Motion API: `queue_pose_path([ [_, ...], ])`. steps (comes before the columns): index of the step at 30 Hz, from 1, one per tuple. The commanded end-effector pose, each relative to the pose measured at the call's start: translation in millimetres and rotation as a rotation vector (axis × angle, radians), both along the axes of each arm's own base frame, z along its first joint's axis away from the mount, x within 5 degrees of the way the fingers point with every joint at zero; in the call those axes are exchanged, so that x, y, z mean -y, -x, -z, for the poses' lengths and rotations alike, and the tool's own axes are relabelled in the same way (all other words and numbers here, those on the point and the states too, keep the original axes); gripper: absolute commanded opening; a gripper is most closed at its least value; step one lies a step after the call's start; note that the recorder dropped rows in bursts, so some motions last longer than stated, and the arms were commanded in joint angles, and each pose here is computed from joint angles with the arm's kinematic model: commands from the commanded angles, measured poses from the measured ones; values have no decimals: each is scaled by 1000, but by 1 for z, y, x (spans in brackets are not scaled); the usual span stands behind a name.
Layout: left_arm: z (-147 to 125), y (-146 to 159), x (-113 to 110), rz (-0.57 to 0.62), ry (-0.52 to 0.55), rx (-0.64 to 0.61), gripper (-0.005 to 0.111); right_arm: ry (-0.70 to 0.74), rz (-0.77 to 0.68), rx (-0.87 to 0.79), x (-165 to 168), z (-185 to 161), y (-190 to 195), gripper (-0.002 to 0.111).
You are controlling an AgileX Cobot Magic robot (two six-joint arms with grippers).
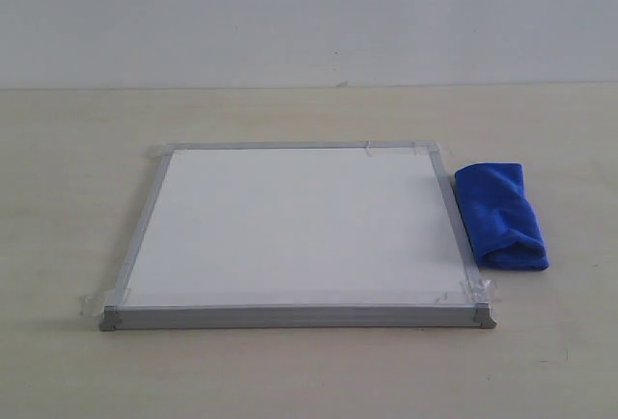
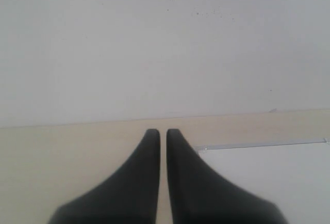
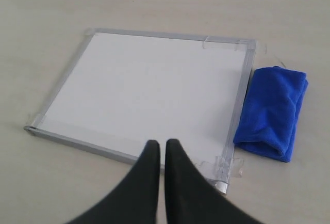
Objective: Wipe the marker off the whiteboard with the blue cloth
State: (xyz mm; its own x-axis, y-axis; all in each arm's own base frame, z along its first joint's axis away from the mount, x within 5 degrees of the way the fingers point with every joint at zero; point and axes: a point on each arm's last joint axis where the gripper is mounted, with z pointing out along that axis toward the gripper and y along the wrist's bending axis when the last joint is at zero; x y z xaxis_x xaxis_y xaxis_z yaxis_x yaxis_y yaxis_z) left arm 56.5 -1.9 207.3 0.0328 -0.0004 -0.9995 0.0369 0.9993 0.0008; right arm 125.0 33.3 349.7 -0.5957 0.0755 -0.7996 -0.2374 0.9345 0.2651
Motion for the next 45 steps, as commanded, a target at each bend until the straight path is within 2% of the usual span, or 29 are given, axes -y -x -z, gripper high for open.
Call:
queue_pose_path([
  [1,-1,0,0,3,0,3,4,-24,22,62,0,0,7,0],
  [4,-1,0,0,3,0,3,4,-25,71,166,5,13,17,0],
  [10,-1,0,0,3,0,3,4,-72,199,338,15,67,43,0],
  [21,-1,0,0,3,0,3,4,-121,215,598,21,124,73,0],
  [25,-1,0,0,3,0,3,4,-111,236,576,23,143,69,0],
  [37,-1,0,0,3,0,1,4,10,144,487,18,154,71,0],
  [45,-1,0,0,3,0,3,4,0,132,450,17,157,72,0],
])
